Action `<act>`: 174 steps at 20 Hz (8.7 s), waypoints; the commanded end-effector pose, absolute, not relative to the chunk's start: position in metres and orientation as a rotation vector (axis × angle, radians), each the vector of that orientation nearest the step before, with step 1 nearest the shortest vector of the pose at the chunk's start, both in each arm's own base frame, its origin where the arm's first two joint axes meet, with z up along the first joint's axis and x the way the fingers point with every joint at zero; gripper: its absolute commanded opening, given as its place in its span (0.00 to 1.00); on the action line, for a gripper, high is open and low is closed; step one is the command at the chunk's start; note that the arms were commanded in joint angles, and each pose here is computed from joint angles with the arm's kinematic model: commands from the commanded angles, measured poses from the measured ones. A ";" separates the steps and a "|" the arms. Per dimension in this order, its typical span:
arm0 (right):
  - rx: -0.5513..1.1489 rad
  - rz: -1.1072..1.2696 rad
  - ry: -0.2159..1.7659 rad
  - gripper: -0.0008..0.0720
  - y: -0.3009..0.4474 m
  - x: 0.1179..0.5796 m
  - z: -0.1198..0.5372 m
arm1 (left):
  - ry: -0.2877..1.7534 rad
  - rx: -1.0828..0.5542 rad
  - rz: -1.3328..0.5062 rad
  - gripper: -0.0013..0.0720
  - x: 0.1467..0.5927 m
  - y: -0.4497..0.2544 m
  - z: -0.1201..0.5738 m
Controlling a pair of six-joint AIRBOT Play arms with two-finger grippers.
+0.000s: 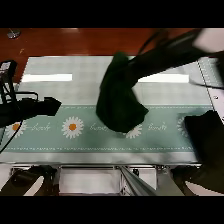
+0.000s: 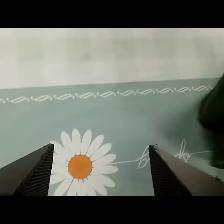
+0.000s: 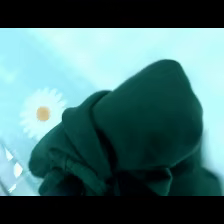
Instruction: Fold the shirts.
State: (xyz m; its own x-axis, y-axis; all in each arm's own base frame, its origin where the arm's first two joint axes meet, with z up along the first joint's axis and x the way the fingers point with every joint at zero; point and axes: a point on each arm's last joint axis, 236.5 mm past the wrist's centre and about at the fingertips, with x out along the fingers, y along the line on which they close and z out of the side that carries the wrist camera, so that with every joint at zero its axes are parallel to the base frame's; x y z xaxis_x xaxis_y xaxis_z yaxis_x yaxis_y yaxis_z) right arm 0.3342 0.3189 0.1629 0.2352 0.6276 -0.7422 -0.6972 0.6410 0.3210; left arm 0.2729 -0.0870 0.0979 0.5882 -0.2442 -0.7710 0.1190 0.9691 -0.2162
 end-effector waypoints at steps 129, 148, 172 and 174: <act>0.780 0.087 1.269 0.86 0.007 0.337 -0.067 | 1.180 -0.793 -0.296 0.04 0.303 -0.138 -0.073; 0.325 0.490 0.640 0.05 0.073 0.456 0.300 | 0.210 -0.447 -0.584 0.04 0.389 -0.106 0.381; 0.150 0.500 0.563 0.05 0.100 0.264 0.334 | 0.266 -0.043 -0.264 0.04 0.239 -0.058 0.402; 0.227 0.512 0.708 0.05 0.097 0.300 0.269 | 0.367 -0.119 -0.245 0.04 0.283 -0.047 0.349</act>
